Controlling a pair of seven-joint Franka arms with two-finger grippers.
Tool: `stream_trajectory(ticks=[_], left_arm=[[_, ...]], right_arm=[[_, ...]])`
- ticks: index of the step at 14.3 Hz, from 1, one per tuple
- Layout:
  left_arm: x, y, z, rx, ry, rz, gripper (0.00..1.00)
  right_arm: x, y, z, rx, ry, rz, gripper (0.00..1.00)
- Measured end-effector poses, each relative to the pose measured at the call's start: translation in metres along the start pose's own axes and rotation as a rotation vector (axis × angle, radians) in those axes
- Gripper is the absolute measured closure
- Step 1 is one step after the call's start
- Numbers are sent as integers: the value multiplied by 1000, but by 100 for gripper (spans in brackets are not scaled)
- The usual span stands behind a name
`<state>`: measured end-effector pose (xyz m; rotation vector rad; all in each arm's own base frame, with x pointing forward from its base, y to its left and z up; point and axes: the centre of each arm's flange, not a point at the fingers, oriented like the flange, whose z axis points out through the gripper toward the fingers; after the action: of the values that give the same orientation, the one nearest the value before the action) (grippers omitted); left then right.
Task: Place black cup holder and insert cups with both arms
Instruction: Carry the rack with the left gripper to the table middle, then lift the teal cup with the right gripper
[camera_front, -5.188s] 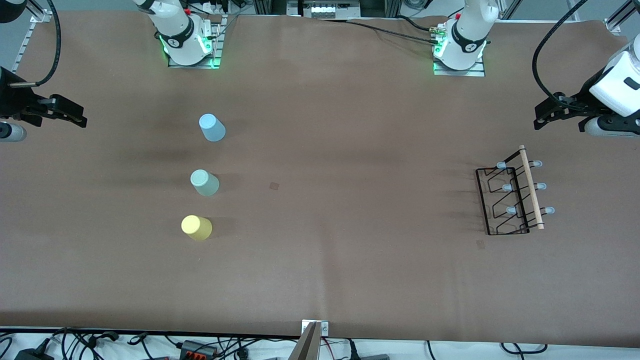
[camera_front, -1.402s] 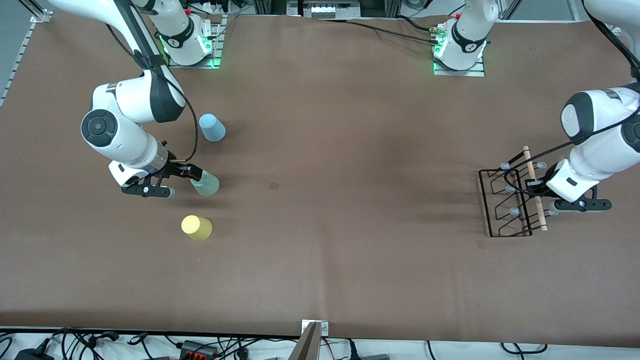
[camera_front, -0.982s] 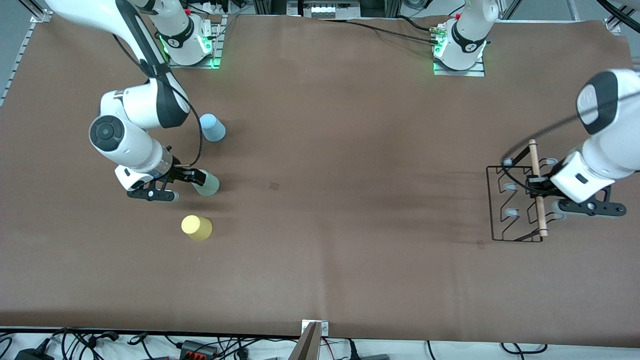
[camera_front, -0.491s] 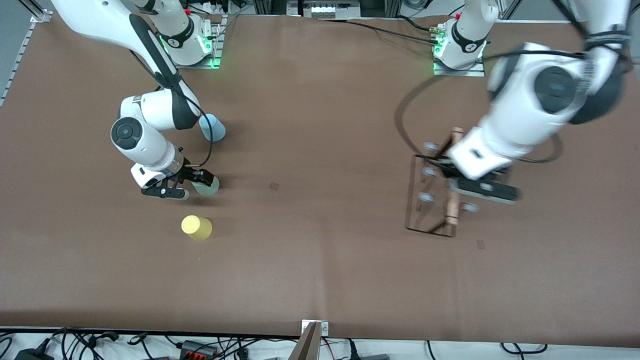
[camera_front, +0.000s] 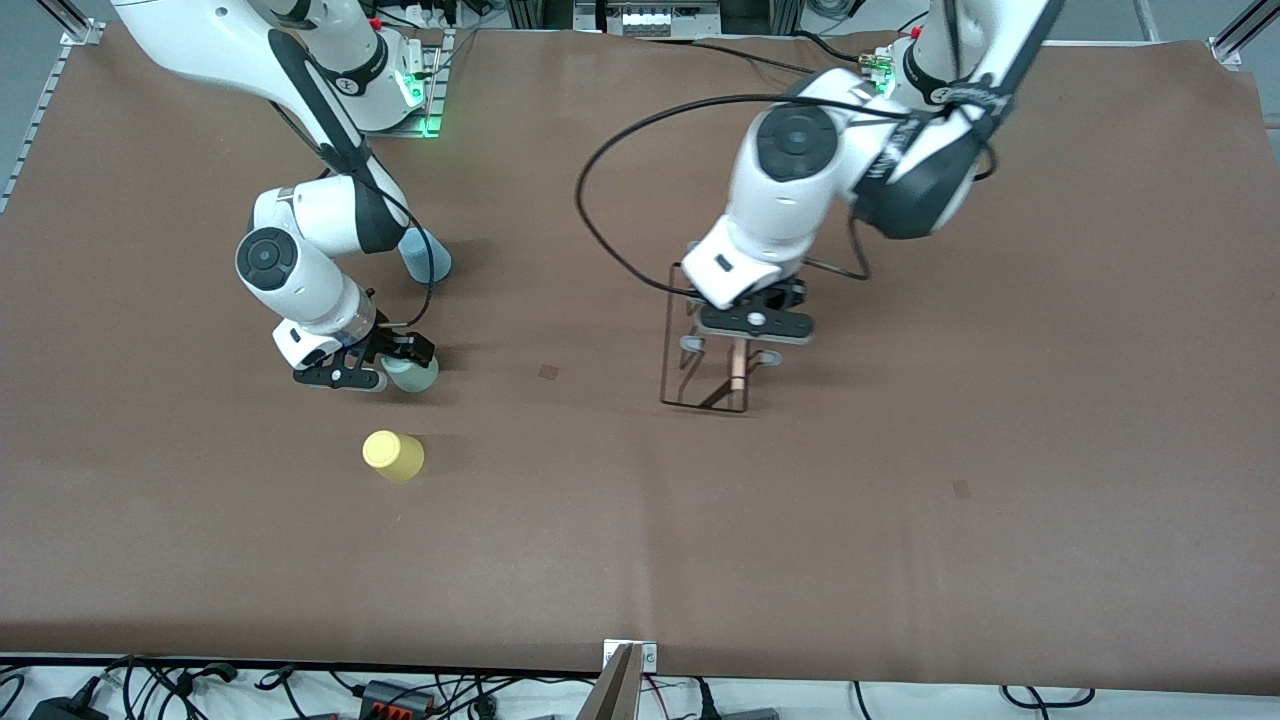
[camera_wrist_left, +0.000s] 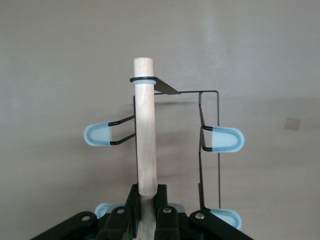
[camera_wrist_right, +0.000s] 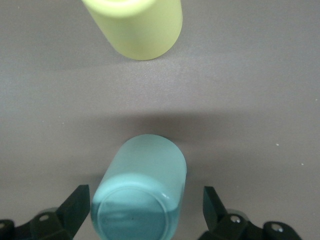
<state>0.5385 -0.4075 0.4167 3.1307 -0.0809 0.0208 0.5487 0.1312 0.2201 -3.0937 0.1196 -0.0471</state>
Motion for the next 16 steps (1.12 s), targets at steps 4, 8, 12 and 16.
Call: stream_trajectory(ticks=[4,8,12,16], left_arm=[[-6,45,24,-3,26,-60,84],[-12,68,43,-34,38,-113,84],[-15,76,57,-35,26,-105,84],[-12,80,64,-51,54,-94,84]], right_arm=[[-1,-2,0,1,2,-3,7],[0,-2,-3,2,8,-4,33],[1,-2,-6,3,14,-38,33],[3,-3,-16,7,32,-65,33]])
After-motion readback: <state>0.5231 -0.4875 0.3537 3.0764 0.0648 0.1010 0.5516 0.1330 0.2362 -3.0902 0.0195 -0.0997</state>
